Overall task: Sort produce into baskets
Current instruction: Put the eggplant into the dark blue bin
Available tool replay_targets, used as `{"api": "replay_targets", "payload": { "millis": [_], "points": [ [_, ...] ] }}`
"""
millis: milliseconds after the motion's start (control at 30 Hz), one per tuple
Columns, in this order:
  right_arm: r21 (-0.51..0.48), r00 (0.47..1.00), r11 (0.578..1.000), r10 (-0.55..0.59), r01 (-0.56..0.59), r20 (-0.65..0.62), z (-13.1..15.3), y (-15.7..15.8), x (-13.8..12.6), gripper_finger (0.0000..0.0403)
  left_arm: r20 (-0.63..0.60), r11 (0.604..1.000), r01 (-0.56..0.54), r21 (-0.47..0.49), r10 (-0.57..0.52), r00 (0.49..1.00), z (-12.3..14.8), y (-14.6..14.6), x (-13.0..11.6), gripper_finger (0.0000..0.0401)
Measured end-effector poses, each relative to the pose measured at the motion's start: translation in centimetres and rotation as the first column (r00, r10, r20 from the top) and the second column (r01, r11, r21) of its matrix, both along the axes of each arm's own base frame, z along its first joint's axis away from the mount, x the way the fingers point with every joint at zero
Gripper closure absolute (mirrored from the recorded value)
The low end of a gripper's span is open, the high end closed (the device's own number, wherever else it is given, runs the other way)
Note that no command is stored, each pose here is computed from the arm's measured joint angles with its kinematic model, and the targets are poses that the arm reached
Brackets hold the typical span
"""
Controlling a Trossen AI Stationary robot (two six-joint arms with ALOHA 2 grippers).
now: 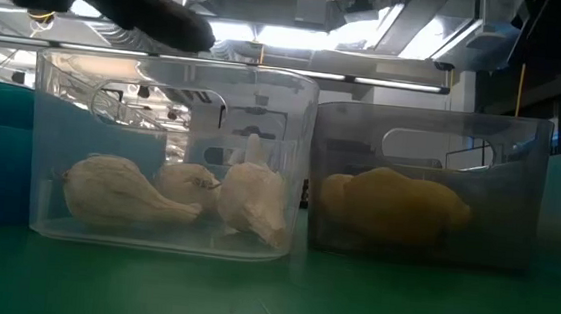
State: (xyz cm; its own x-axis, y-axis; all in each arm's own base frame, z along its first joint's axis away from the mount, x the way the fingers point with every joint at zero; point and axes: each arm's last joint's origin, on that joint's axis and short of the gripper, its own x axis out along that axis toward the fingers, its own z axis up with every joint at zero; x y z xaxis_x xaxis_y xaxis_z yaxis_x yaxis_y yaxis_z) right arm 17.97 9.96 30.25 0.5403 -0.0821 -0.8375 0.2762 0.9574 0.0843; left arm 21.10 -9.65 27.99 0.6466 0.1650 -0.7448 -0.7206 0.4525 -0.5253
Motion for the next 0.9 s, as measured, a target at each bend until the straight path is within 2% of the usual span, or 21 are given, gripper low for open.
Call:
{"api": "replay_targets", "payload": {
  "millis": [200,400,600,900],
  "points": [
    [0.000,1.000,1.000,0.000,0.000,0.000,0.0,0.0,0.0,0.0194,-0.048,0.994,-0.097,-0.060,0.094,0.994,-3.3,-4.2,0.7,0.0272],
    [-0.010,1.000,1.000,0.015,-0.015,-0.001,0.0,0.0,0.0,0.0194,-0.102,0.982,-0.154,-0.106,0.144,0.984,-5.5,-7.0,-0.2,0.0272],
    [-0.021,1.000,1.000,0.014,-0.014,0.004,0.0,0.0,0.0,0.0194,-0.187,0.958,-0.281,-0.062,0.266,0.946,-6.4,-7.2,-1.9,0.0272],
    [-0.004,0.999,1.000,0.014,-0.014,0.031,0.2,0.1,0.2,0.0194,-0.207,0.958,-0.286,-0.017,0.276,0.939,-6.7,-6.6,-1.5,0.0272]
  ]
}}
